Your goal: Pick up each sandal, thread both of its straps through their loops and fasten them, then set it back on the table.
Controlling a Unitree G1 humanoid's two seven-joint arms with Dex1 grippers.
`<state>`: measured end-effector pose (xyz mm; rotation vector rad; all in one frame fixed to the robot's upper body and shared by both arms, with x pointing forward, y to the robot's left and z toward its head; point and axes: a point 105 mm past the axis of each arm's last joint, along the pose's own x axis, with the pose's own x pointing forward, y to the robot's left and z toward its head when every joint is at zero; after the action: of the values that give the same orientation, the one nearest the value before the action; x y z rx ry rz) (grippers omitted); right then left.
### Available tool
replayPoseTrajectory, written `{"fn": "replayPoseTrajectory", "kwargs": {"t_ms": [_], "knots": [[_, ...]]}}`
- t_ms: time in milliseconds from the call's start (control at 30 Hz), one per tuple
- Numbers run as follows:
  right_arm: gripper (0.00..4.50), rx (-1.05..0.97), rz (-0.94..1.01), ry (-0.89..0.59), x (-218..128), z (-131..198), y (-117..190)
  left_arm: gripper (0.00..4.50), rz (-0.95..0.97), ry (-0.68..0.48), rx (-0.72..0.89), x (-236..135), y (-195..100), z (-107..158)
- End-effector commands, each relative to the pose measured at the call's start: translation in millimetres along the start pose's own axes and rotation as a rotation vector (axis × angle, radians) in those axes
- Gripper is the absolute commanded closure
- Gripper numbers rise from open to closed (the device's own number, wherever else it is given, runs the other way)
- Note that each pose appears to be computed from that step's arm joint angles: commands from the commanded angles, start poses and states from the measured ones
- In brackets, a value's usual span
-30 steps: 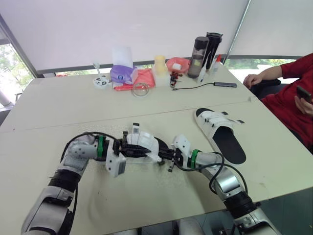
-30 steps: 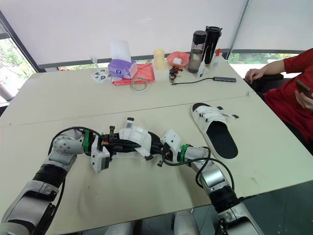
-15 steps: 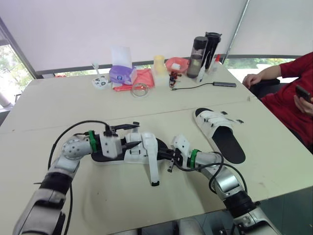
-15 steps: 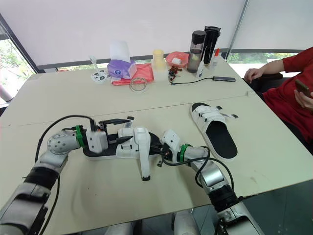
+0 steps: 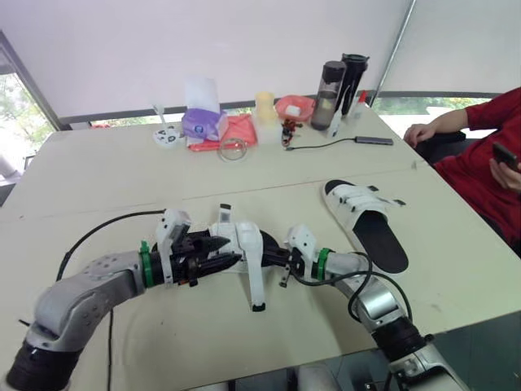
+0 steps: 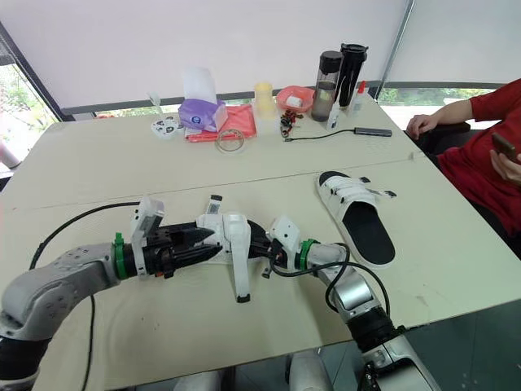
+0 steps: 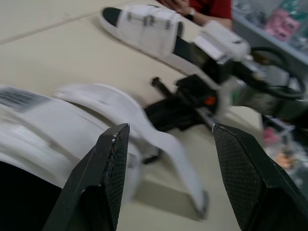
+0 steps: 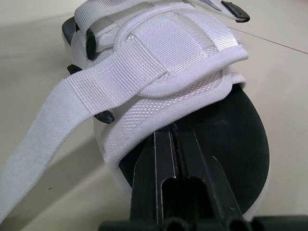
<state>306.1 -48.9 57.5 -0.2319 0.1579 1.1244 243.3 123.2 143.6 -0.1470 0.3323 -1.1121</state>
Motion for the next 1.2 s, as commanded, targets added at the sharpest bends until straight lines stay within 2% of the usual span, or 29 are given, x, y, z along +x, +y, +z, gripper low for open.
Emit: {"fn": "replayPoseTrajectory", "kwargs": {"t_ms": [33,233,867,1033,1133,1200], "knots": [[4.50,0.145,0.036,0.286,-12.5,-80.5,21.7,1.68,-0.056,0.052,-0.015,-4.8,-17.4,-6.7],[4.50,0.147,0.050,0.288,-11.3,-80.8,25.8,1.68,-0.063,0.136,-0.103,4.2,-14.7,-28.4],[4.50,0.155,0.022,0.290,-16.7,-82.1,27.8,1.68,-0.088,0.201,-0.138,42.9,0.4,-48.1],[4.50,0.152,0.016,0.290,-17.0,-82.6,28.4,1.68,-0.092,0.153,-0.221,52.1,-0.6,-50.8],[4.50,0.150,0.012,0.289,-16.9,-82.1,27.3,1.68,-0.083,0.066,-0.335,56.0,1.2,-42.8],[4.50,0.149,0.011,0.290,-17.2,-82.4,27.0,1.68,-0.070,0.050,-0.360,56.7,2.0,-41.6]]}}
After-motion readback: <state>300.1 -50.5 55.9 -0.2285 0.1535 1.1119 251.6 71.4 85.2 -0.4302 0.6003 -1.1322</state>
